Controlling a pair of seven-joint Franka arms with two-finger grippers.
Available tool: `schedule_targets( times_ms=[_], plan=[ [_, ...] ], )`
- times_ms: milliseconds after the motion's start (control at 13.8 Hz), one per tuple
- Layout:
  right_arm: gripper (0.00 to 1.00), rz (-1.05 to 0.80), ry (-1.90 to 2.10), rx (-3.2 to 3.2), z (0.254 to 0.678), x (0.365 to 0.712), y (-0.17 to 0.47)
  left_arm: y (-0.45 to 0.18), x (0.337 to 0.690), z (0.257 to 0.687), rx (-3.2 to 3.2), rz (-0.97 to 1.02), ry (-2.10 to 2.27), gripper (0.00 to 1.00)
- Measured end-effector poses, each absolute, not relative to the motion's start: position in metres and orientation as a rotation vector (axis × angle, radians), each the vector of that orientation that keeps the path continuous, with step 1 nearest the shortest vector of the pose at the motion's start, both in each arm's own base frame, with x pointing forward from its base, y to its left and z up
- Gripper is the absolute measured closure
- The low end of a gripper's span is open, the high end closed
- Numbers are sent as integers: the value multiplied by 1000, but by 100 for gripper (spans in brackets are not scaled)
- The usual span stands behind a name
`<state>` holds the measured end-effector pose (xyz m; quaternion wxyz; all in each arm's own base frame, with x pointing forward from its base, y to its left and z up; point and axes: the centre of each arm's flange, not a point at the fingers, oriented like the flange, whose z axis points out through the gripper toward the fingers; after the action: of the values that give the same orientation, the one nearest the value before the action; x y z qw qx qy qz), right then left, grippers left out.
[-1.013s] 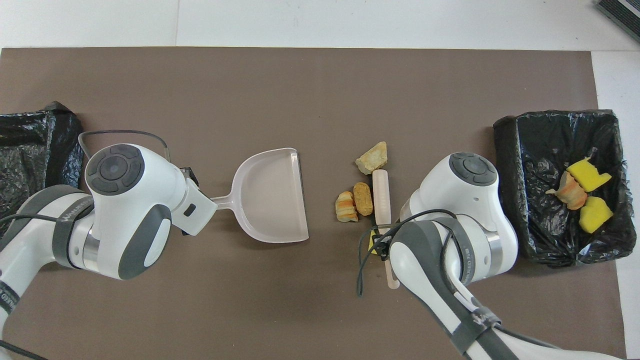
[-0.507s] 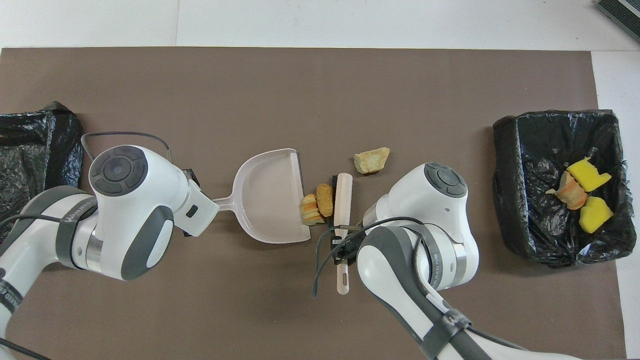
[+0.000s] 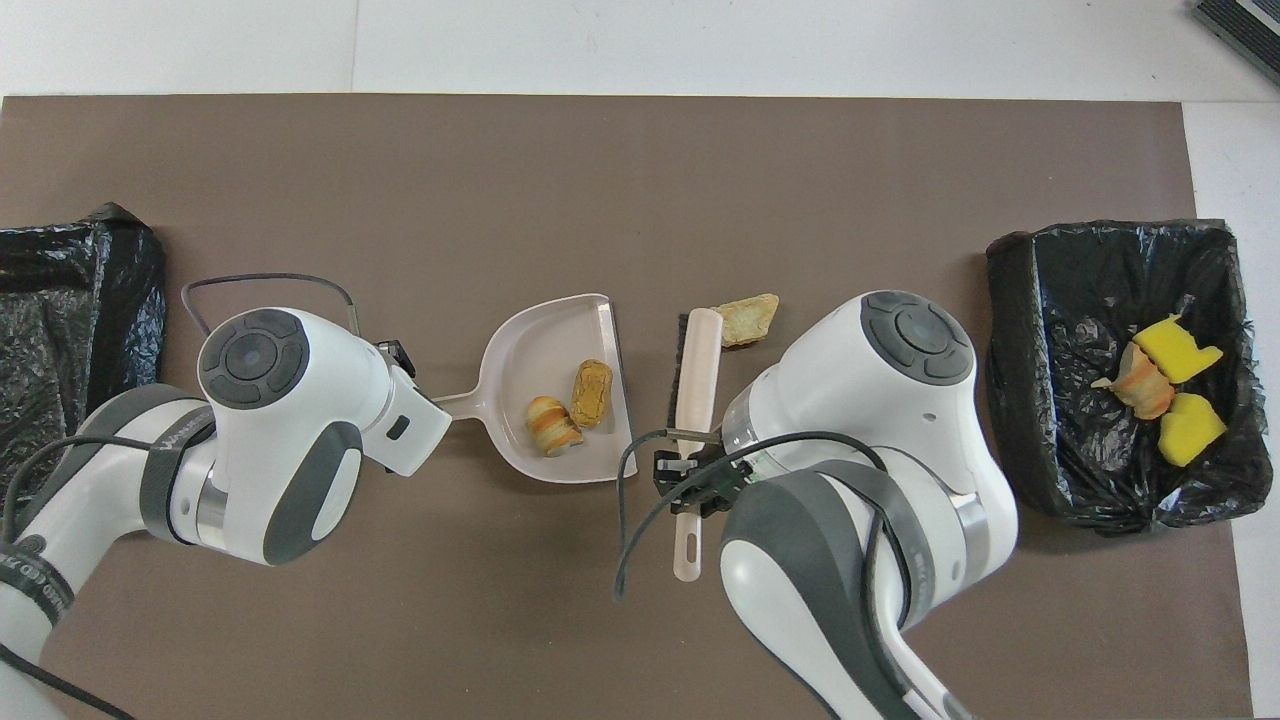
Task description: Sweep and dump trash in bin
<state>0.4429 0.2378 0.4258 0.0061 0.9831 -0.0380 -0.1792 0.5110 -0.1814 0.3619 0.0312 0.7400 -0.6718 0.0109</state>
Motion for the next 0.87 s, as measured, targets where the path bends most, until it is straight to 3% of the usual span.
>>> schedule_targets(
  times_ms=[362, 868],
  plan=[
    [74, -660, -77, 2999, 353, 387, 238, -180, 511, 361, 2132, 36, -2220, 68],
    [74, -661, -353, 3303, 320, 386, 304, -205, 494, 361, 2129, -97, -2314, 68]
  ],
)
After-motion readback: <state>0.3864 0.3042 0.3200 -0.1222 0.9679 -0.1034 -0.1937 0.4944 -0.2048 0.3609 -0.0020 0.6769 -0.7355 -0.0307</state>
